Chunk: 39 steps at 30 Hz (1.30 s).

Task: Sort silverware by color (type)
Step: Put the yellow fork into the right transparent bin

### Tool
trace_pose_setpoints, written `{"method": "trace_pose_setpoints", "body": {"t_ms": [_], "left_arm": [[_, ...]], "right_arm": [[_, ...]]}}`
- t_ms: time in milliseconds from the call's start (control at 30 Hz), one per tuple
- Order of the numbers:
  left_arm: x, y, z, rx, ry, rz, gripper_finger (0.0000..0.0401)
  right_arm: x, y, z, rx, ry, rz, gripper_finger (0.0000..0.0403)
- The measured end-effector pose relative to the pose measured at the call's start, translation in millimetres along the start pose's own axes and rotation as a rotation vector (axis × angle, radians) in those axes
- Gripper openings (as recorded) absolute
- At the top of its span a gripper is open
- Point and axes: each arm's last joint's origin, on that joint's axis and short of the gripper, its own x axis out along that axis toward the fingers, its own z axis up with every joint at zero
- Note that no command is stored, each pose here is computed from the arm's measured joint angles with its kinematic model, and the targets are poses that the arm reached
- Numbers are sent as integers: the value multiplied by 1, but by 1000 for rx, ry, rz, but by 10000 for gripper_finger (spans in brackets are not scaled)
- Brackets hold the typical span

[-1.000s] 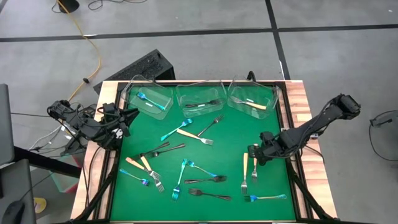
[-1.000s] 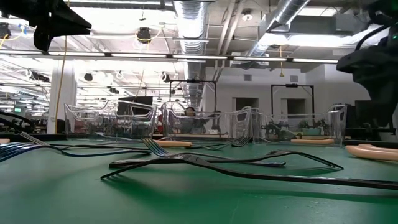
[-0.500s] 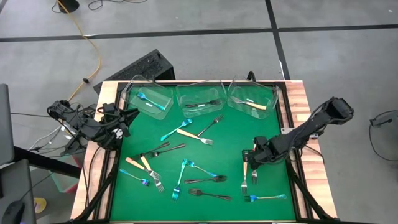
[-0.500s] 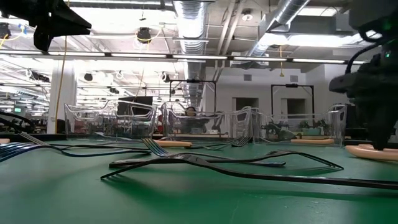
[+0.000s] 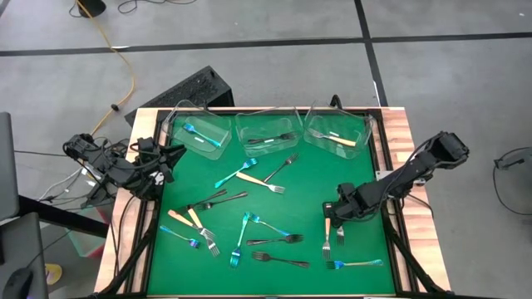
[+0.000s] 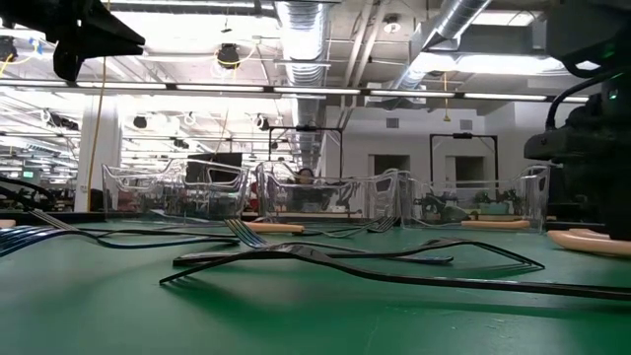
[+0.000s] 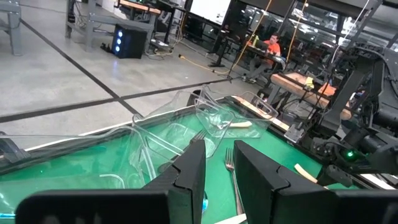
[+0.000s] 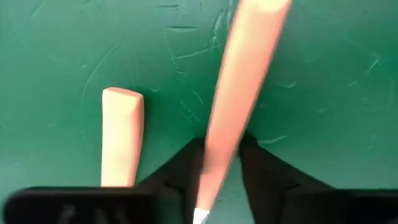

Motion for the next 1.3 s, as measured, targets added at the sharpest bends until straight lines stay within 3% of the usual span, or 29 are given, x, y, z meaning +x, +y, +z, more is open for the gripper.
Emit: {"method": "trace_pose_setpoints", "body": {"t_ms": [133, 533, 767, 1033, 1300], "left_arm": [[0, 0, 0, 0, 1, -2, 69], [0, 0, 0, 0, 1, -1, 69], [0, 0, 0, 0, -7, 10, 69], [0, 0, 0, -1, -12, 15, 69], [0, 1, 0, 12, -16, 21, 69]], "right_arm": [[0, 0, 0, -17, 0, 0, 72], [-10, -2, 4, -84, -16, 60, 72], [-32, 0, 23, -144, -86, 201, 72], [-69, 17, 62, -300, -338, 313, 72], [-109, 37, 118, -514, -627, 211, 72]]}}
